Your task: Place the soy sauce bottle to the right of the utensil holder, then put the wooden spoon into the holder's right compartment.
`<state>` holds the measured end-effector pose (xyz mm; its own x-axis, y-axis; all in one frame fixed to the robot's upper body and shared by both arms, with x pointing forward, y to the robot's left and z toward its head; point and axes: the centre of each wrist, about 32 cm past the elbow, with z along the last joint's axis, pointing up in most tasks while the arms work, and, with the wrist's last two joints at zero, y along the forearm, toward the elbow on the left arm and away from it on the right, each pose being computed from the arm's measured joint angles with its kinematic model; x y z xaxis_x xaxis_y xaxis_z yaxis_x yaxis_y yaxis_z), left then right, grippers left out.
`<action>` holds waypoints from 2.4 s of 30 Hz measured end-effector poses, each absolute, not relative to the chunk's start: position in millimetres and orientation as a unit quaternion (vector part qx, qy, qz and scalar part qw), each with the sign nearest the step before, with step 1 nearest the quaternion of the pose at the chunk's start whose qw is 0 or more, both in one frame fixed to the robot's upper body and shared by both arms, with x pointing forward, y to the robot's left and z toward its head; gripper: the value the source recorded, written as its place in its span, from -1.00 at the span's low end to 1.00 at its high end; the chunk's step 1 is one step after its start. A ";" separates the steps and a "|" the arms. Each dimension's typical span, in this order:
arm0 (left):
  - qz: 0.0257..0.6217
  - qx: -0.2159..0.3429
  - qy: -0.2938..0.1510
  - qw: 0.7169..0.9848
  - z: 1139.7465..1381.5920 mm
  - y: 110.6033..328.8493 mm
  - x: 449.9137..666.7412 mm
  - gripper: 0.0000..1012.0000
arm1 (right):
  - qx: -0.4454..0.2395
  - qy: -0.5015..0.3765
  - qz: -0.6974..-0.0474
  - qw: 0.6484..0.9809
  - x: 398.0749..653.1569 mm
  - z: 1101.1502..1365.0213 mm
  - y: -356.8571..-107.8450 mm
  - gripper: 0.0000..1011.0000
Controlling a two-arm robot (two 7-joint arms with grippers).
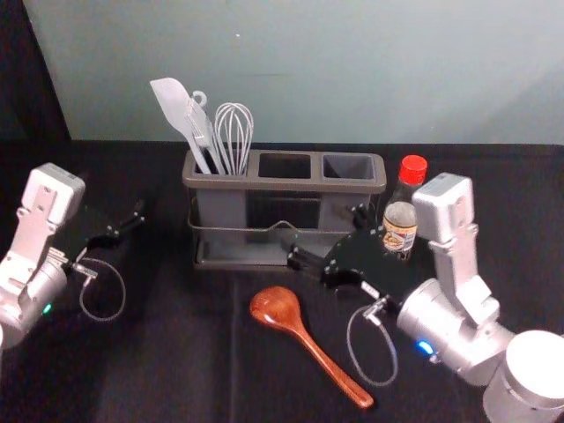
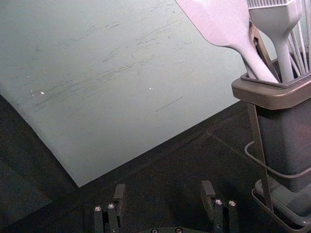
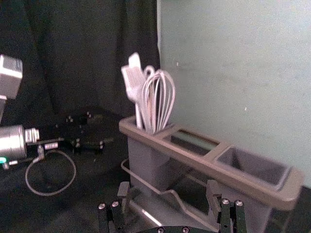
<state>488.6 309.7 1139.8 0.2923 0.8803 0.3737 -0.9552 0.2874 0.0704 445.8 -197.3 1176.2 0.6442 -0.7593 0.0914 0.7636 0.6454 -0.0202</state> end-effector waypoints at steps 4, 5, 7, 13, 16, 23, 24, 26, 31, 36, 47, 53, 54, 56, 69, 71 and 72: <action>0.580 0.141 -0.133 0.791 1139.8 309.7 488.6 0.98 | -0.048 -0.025 -0.423 0.904 444.3 1170.5 -186.7 0.98; 0.580 0.141 -0.132 0.791 1139.8 309.7 488.6 0.98 | -0.052 -0.022 -0.424 0.904 444.0 1169.4 -184.8 0.98; 0.580 0.141 -0.132 0.791 1139.8 309.7 488.6 0.98 | -0.062 -0.011 -0.428 0.902 443.5 1166.9 -180.5 0.98; 0.580 0.141 -0.132 0.791 1139.8 309.7 488.6 0.98 | -0.080 0.009 -0.442 0.893 440.3 1161.9 -171.5 0.98; 0.580 0.141 -0.132 0.791 1139.8 309.7 488.6 0.98 | -0.077 0.016 -0.440 0.895 439.9 1160.5 -169.8 0.98; 0.580 0.142 -0.132 0.791 1139.8 309.6 488.6 0.98 | -0.070 0.019 -0.421 0.904 441.8 1160.8 -171.5 0.98; 0.580 0.141 -0.132 0.791 1139.8 309.7 488.6 0.98 | -0.070 0.020 -0.422 0.904 441.6 1160.8 -171.3 0.98; 0.580 0.141 -0.132 0.791 1139.8 309.7 488.6 0.98 | -0.070 0.020 -0.422 0.904 441.5 1160.7 -171.2 0.98; 0.580 0.141 -0.132 0.791 1139.8 309.7 488.6 0.98 | -0.070 0.020 -0.425 0.902 441.2 1160.7 -170.9 0.98; 0.580 0.141 -0.132 0.791 1139.8 309.7 488.6 0.98 | -0.070 0.020 -0.425 0.902 441.3 1160.8 -171.2 0.98; 0.580 0.141 -0.132 0.791 1139.8 309.7 488.6 0.98 | -0.154 0.053 -0.420 0.893 447.2 1181.0 -165.9 0.98; 0.580 0.141 -0.132 0.791 1139.8 309.7 488.6 0.98 | -0.229 0.060 -0.428 0.872 448.7 1195.7 -145.2 0.98; 0.580 0.142 -0.132 0.791 1139.8 309.7 488.6 0.98 | -0.229 0.060 -0.428 0.872 448.7 1195.7 -145.2 0.98; 0.580 0.141 -0.132 0.791 1139.8 309.7 488.6 0.98 | -0.246 0.063 -0.431 0.866 449.6 1199.8 -138.9 0.98; 0.580 0.141 -0.132 0.791 1139.8 309.7 488.6 0.98 | -0.301 0.111 -0.423 0.848 470.5 1213.6 -111.5 0.98; 0.580 0.141 -0.132 0.791 1139.8 309.7 488.6 0.98 | -0.302 0.116 -0.423 0.846 472.2 1213.7 -110.9 0.98; 0.580 0.142 -0.132 0.791 1139.8 309.6 488.6 0.98 | -0.302 0.118 -0.424 0.846 472.6 1213.8 -111.0 0.98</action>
<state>488.6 309.6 1139.8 0.2923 0.8803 0.3737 -0.9552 0.2874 0.0703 472.6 -111.0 1213.8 0.6132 -0.7880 0.0561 0.6455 0.4589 -0.6106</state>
